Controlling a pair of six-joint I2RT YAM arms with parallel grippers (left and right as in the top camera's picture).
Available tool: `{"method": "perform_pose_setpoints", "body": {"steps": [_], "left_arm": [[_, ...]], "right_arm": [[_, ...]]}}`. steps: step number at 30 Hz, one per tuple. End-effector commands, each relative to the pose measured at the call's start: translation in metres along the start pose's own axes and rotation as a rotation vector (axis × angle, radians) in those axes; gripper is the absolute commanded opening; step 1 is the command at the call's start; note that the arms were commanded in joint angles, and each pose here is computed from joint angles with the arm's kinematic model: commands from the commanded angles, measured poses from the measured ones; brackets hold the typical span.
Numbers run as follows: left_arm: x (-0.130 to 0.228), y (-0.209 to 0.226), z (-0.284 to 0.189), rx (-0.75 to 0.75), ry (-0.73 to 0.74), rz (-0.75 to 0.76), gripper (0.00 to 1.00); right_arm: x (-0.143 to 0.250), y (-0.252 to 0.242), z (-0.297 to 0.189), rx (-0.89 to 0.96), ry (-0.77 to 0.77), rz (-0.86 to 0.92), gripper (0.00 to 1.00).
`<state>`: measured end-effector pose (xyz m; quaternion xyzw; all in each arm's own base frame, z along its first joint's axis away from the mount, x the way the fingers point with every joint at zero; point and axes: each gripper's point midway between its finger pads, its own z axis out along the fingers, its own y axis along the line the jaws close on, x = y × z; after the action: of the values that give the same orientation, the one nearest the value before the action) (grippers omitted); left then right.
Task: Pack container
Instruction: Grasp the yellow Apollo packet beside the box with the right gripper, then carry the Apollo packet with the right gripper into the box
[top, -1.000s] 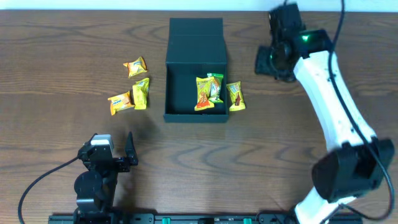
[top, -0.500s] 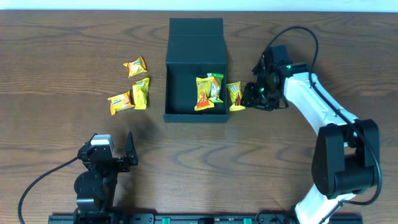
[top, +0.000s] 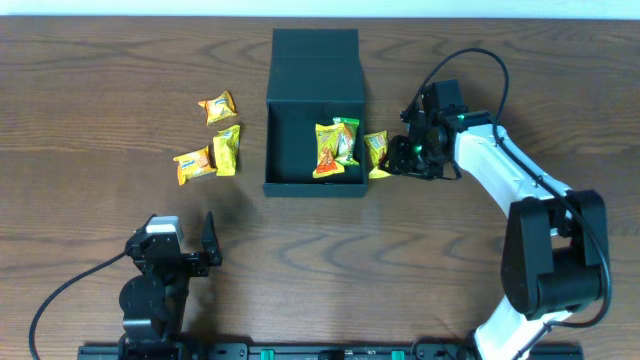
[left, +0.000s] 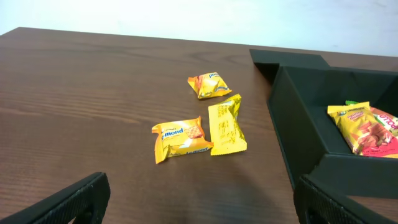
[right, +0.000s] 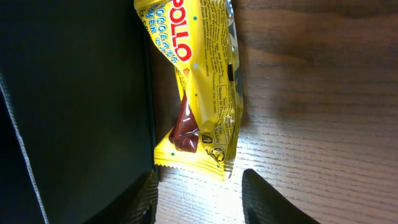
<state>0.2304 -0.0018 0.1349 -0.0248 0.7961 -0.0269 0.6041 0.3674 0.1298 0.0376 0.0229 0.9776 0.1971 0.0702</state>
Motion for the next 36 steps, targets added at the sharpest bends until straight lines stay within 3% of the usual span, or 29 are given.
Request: {"method": "perform_pose_setpoints", "body": {"steps": [1,4,9,12,16,19,28,36], "left_arm": [[0.013,0.003,0.001,-0.015,0.041,-0.006,0.96],[0.013,0.003,0.001,-0.015,0.041,-0.006,0.95],[0.013,0.003,0.001,-0.015,0.041,-0.006,0.96],[0.013,0.003,0.001,-0.015,0.041,-0.006,0.96],[0.013,0.003,0.001,-0.015,0.041,-0.006,0.96],[0.013,0.003,0.001,-0.015,0.041,-0.006,0.96],[0.014,0.004,0.002,-0.015,0.042,-0.006,0.95],[0.013,0.004,0.001,-0.016,0.041,-0.006,0.96]], "right_arm": [[0.005,-0.004,0.008,0.0,0.027,0.0,0.38],[0.012,-0.006,0.022,-0.018,0.074,0.02,0.33],[0.013,-0.008,0.027,-0.019,0.082,0.023,0.33],[0.009,-0.007,0.027,-0.023,0.066,0.017,0.12],[0.005,-0.006,0.027,-0.026,0.051,0.012,0.1],[0.003,-0.006,0.027,-0.025,0.044,0.009,0.02],[-0.011,0.004,0.009,-0.04,0.016,0.0,0.01],[-0.072,0.061,-0.09,-0.103,-0.212,-0.097,0.01]]}}
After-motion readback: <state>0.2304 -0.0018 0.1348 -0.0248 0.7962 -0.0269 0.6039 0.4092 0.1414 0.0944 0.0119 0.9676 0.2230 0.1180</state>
